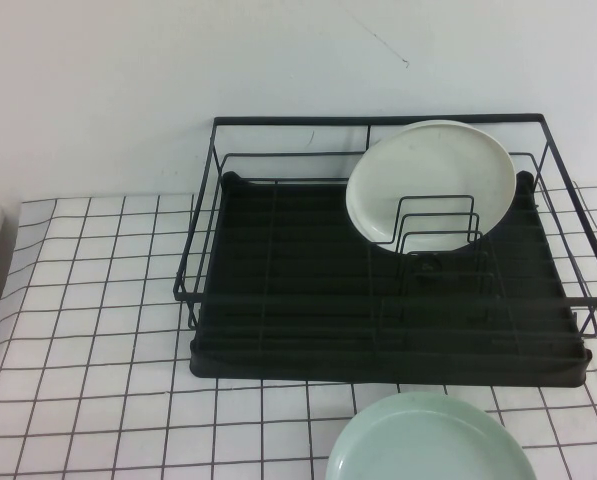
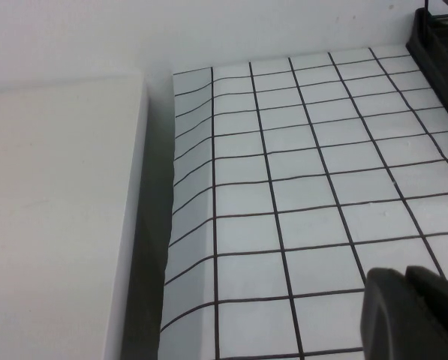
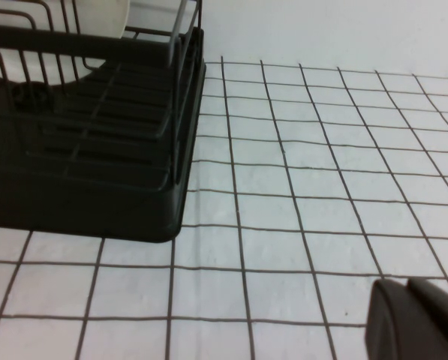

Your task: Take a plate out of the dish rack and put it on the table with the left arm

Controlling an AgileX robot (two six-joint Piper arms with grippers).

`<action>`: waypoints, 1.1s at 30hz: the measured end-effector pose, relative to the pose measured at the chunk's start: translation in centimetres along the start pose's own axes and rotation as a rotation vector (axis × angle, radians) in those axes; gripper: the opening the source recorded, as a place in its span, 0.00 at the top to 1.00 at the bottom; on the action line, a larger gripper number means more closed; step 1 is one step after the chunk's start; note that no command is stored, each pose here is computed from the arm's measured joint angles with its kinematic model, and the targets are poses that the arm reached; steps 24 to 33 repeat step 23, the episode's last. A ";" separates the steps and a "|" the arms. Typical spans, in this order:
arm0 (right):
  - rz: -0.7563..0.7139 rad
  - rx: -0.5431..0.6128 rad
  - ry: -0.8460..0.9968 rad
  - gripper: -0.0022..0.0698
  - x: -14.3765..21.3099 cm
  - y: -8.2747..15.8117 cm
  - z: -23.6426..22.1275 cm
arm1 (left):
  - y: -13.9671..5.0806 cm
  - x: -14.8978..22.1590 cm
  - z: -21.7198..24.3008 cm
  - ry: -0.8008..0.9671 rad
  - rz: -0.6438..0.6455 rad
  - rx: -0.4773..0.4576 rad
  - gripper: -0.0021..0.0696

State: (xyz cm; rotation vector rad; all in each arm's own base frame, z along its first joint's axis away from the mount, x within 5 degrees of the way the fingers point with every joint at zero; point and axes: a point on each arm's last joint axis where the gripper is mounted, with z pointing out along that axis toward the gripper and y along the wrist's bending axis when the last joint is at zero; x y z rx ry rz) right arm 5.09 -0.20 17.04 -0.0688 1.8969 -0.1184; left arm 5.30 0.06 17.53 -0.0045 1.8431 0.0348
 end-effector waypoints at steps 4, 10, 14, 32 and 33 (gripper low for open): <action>0.000 0.000 0.000 0.97 0.0 0.0 0.0 | 0.0 0.0 0.0 0.004 0.000 0.001 0.97; 0.000 0.000 0.000 0.97 0.0 0.0 0.0 | 0.0 0.0 0.0 0.004 0.002 0.000 0.97; 0.000 0.000 0.000 0.97 0.0 0.0 0.0 | 0.0 0.0 0.0 0.005 0.002 0.000 0.97; 0.000 0.000 0.000 0.97 0.0 0.0 0.0 | 0.0 0.0 0.0 0.008 0.002 0.000 0.97; 0.000 0.000 0.000 0.97 0.0 0.0 0.0 | 0.0 0.0 0.0 0.008 0.002 0.000 0.97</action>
